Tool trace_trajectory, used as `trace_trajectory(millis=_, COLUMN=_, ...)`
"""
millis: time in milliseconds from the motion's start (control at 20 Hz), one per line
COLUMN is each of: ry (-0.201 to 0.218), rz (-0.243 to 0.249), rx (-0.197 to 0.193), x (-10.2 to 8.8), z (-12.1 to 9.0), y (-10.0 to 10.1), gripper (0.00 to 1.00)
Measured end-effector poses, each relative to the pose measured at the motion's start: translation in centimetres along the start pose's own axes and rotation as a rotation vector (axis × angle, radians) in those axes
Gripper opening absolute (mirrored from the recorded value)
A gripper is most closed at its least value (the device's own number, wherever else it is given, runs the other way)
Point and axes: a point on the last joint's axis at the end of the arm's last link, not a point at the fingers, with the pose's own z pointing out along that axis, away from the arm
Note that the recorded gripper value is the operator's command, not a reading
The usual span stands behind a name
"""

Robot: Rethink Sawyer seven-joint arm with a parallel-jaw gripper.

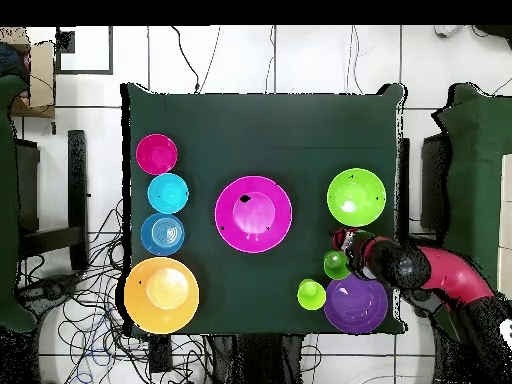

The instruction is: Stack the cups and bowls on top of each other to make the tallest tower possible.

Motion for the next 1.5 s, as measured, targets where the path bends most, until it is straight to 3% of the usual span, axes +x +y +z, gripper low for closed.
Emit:
trace_trajectory(millis=550, ry=0.009, rz=0.001, rx=-0.012, x=0.38, z=0.63, y=0.27, gripper=1.0)
trace_trajectory(millis=600, ry=0.009, rz=0.001, rx=-0.012, x=0.38, z=0.63, y=0.25, gripper=0.0)
trace_trajectory(millis=1500, ry=-0.008, rz=-0.001, rx=0.004, x=-0.32, z=-0.22, y=-0.19, gripper=0.0)
